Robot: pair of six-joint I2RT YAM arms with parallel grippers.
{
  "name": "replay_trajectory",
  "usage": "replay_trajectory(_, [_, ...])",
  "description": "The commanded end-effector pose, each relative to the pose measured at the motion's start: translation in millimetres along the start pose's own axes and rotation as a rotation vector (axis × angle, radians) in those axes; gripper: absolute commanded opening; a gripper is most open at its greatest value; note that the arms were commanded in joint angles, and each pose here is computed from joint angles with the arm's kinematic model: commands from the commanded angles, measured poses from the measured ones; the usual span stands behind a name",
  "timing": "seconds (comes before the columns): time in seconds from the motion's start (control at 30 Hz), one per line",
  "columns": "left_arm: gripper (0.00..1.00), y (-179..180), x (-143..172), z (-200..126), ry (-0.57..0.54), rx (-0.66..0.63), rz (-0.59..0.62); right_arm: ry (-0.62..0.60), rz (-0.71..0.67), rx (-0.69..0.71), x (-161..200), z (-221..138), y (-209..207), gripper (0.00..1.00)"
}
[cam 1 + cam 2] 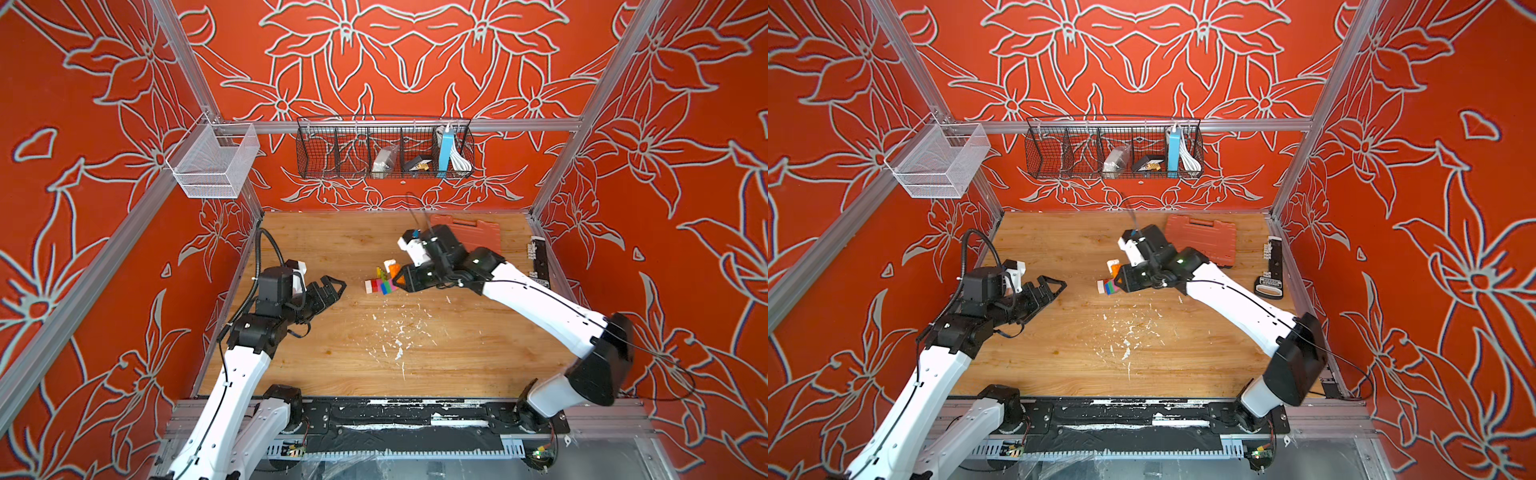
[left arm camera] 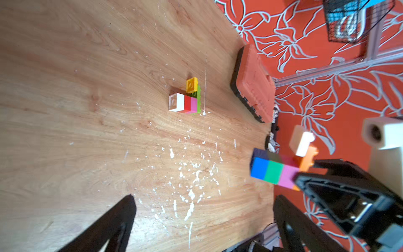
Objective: Assemble the letter r with lego
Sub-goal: Place the lego brick at the center of the board.
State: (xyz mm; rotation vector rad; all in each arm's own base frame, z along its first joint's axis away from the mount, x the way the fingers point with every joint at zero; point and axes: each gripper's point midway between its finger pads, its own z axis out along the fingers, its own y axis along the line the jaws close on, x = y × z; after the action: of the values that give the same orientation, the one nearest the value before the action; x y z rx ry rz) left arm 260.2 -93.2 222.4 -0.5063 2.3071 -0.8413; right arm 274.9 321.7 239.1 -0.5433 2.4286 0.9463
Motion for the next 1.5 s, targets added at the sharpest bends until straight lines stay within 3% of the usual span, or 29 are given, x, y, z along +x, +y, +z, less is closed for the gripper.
replay_trajectory(0.0, [0.99, 5, 0, 7, 0.005, -0.128, 0.148, -0.059, 0.056, -0.164, -8, 5, -10, 0.0])
replay_trajectory(0.2, [0.99, -12, 23, 50, 0.106, -0.163, 0.262, 0.071, 0.187, -0.199, 20, 23, -49, 0.0])
replay_trajectory(0.5, [0.99, 1, 53, 78, 0.213, -0.14, 0.208, 0.096, 0.353, -0.263, 48, 72, -73, 0.0])
replay_trajectory(0.67, [0.99, 10, 64, 79, 0.235, -0.138, 0.193, 0.135, 0.343, -0.284, 56, 96, -60, 0.01])
replay_trajectory(0.97, [0.99, 14, 68, 76, 0.238, -0.138, 0.183, 0.176, 0.368, -0.313, 70, 132, -50, 0.15])
replay_trajectory(1.33, [0.99, 24, 76, 78, 0.25, -0.147, 0.17, 0.206, 0.386, -0.246, 95, 138, -69, 0.43])
replay_trajectory(1.47, [0.99, 27, 79, 78, 0.253, -0.146, 0.165, 0.216, 0.377, -0.212, 103, 135, -75, 0.48])
